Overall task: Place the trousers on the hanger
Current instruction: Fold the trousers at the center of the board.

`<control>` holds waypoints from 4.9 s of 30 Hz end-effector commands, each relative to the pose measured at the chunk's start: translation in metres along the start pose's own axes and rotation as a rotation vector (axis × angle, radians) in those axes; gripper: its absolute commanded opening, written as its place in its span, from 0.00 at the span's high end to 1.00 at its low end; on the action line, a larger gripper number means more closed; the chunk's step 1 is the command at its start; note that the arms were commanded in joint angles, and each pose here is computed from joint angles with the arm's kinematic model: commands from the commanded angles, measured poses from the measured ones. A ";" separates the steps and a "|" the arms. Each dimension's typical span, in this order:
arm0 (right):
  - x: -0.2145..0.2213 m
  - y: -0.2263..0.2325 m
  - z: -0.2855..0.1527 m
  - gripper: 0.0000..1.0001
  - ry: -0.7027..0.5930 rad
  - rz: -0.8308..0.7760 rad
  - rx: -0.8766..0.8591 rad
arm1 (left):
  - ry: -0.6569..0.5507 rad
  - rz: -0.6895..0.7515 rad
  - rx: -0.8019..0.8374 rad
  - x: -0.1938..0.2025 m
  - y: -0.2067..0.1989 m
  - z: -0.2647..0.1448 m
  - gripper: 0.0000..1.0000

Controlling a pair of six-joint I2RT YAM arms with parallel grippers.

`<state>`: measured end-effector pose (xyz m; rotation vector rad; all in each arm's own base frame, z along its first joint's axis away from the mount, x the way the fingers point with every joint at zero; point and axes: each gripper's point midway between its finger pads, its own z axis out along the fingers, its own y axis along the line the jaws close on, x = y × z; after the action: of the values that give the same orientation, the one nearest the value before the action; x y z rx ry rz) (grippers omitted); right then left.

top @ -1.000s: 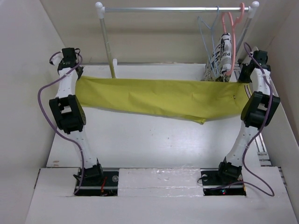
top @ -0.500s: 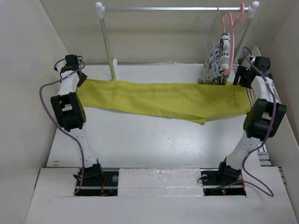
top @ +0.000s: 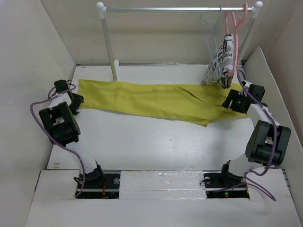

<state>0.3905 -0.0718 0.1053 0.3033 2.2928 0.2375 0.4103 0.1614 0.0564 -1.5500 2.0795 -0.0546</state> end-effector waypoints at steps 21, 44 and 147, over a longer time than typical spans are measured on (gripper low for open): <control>-0.128 -0.041 -0.083 0.00 -0.321 -0.005 0.180 | 0.087 0.004 0.013 0.022 -0.017 0.050 0.77; 0.016 -0.091 0.060 0.60 -0.067 0.391 0.060 | -0.037 0.086 -0.061 -0.013 -0.008 0.040 1.00; 0.094 -0.168 -0.067 0.00 -0.223 0.582 0.170 | 0.253 0.975 0.587 0.366 -0.090 -0.189 1.00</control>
<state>0.2502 -0.2021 0.0413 1.0328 2.0267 0.2935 0.3393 -0.2570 0.0966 -0.1519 2.5064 -0.4784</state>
